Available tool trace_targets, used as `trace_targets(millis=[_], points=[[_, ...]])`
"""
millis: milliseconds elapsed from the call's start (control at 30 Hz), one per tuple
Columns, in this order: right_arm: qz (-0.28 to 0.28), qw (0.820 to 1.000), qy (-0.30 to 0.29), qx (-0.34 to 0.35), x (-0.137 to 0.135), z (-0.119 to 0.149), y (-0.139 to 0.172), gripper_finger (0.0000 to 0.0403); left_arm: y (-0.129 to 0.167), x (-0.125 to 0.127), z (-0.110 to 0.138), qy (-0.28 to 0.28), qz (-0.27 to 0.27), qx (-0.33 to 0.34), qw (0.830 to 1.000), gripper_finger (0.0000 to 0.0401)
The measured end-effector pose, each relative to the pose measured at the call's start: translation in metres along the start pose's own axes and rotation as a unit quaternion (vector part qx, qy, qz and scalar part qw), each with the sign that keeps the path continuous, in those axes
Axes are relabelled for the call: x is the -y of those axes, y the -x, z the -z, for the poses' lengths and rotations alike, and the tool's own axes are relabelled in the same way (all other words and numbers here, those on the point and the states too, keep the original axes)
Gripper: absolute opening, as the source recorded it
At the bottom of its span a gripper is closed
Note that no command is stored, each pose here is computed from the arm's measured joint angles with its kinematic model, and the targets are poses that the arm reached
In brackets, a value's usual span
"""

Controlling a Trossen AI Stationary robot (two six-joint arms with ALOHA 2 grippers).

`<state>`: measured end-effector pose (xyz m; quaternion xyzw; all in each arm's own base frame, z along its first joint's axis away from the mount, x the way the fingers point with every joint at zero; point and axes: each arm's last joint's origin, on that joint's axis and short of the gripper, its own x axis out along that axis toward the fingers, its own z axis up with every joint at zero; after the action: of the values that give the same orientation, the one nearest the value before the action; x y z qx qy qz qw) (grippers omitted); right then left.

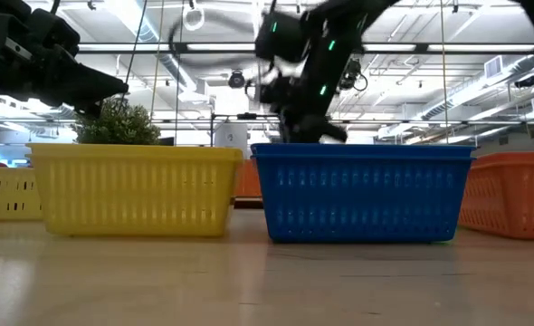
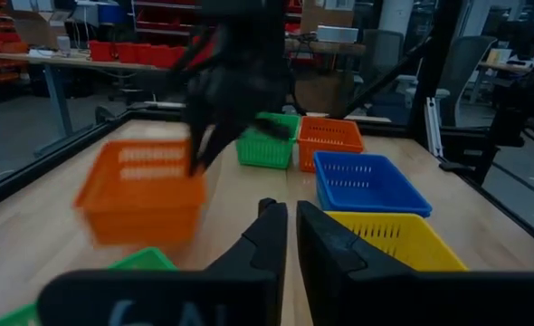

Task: Stack baskets by color
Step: Stack the top orange bin on top of the bottom orange bins

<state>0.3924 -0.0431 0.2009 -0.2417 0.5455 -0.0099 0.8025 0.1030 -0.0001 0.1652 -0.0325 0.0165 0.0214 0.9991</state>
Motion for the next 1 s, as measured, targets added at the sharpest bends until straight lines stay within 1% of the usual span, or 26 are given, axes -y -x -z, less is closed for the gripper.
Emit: trace_targets(millis=[100, 267, 367, 467, 633, 767, 900, 1000], points=[[0.003, 1.0, -0.023, -0.001, -0.027, -0.008, 0.036, 0.0013, 0.0, 0.0, 0.0, 0.0, 0.0, 0.0, 1.0, 0.003], [-0.032, 0.995, -0.089, 0.016, -0.079, -0.011, 0.102, 0.0014, 0.0, 0.0, 0.0, 0.0, 0.0, 0.0, 1.0, 0.0034], [-0.055, 0.99, -0.129, 0.016, -0.111, -0.003, 0.137, 0.0013, 0.0, 0.0, 0.0, 0.0, 0.0, 0.0, 1.0, 0.0038], [-0.063, 0.985, -0.163, 0.005, -0.144, 0.019, 0.16, 0.001, 0.0, 0.0, 0.0, 0.0, 0.0, 0.0, 1.0, 0.0038], [-0.054, 0.973, -0.224, 0.001, -0.185, 0.065, 0.173, 0.0011, 0.0, 0.0, 0.0, 0.0, 0.0, 0.0, 1.0, 0.0031], [-0.055, 0.969, -0.241, -0.009, -0.205, 0.094, 0.171, 0.0011, 0.0, 0.0, 0.0, 0.0, 0.0, 0.0, 1.0, 0.0028], [-0.062, 0.964, -0.255, -0.036, -0.22, 0.112, 0.165, 0.0011, 0.0, 0.0, 0.0, 0.0, 0.0, -0.001, 1.0, 0.0032], [-0.066, 0.961, -0.264, -0.044, -0.228, 0.118, 0.164, 0.0011, 0.0, 0.0, 0.0, 0.0, 0.0, -0.001, 1.0, 0.0036]])
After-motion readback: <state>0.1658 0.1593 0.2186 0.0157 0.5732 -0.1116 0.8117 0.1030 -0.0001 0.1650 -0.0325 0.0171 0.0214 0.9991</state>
